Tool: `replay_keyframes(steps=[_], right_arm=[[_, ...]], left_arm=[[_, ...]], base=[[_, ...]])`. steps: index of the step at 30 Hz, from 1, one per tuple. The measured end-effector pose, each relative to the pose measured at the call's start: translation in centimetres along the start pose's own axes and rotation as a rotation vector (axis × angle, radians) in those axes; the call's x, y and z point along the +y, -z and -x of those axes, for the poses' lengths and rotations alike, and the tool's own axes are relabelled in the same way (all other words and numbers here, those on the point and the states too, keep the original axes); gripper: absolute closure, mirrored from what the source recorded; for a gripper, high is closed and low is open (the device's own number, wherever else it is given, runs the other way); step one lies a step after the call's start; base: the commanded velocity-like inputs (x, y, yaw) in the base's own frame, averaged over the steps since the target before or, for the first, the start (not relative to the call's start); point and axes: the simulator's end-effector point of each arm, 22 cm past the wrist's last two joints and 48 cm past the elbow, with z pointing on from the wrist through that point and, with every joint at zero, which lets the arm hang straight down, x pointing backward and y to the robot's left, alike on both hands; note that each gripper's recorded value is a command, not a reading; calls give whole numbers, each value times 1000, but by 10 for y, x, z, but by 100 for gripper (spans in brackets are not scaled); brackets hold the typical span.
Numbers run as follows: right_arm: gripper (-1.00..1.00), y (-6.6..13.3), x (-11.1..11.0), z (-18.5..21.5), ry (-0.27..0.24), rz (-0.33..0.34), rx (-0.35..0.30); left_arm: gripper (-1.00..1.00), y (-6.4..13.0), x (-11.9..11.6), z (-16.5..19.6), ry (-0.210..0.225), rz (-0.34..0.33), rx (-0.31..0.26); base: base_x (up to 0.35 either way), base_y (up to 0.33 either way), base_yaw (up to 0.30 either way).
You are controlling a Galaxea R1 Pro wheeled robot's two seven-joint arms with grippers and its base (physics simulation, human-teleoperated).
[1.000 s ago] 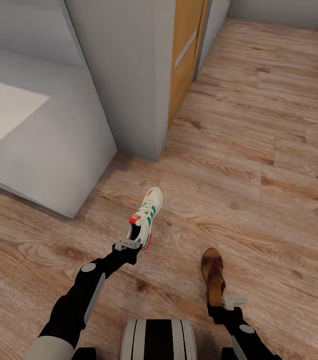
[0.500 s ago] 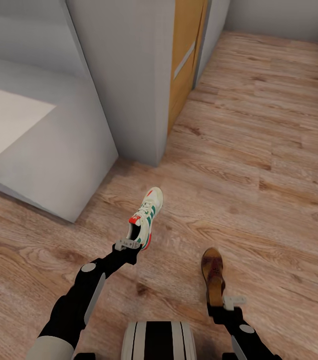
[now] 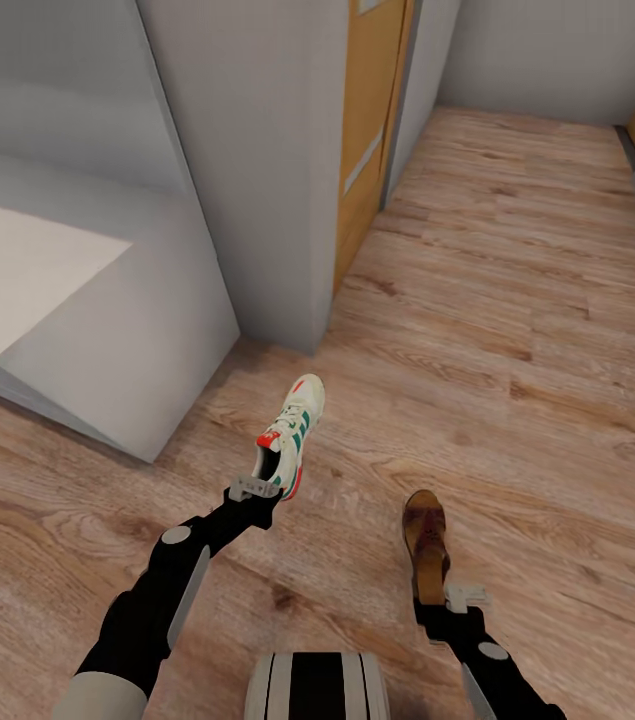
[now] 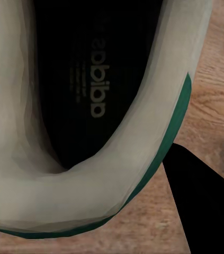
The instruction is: Pick up the two gym shoes and the two sandals from the corridor floor and place them onto the hallstand (shoe rack) in the corridor, making sure they are on the rack and not on the floor. Arrange them so the two gym shoes are next to each other and the two sandals are next to each other.
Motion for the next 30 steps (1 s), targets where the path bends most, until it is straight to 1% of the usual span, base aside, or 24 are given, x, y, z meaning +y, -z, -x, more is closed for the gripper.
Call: replay_keyframes(steps=[4, 8, 12, 14, 16, 18, 24, 30], right_arm=[[100, 5, -1, 34, -1, -1, -63], [100, 13, 0, 67, -2, 0, -101], [100, 26, 1, 105, -1, 3, -132], [100, 31, 1, 116, -1, 3, -146], [100, 40, 1, 138, 0, 3, -177], [100, 48, 1, 155, 1, 3, -192], [100, 58, 0, 161, 1, 3, -179], [100, 70, 1, 176, 2, 3, -209]], left_arm=[[100, 4, -1, 9, -9, 2, -14], [100, 8, -3, 18, -17, 2, -28], [100, 12, -5, 27, -24, 2, -42], [100, 14, -7, 31, -27, 2, -49], [100, 16, -8, 35, -30, 2, -55], [100, 18, -9, 38, -33, 2, -60], [100, 25, -13, 48, -42, 2, -77], [100, 34, -18, 64, -55, 2, -103]], base=[[0, 0, 0], [0, 0, 0], [0, 0, 0], [0, 0, 0], [0, 0, 0], [0, 0, 0], [0, 0, 0], [0, 0, 0]])
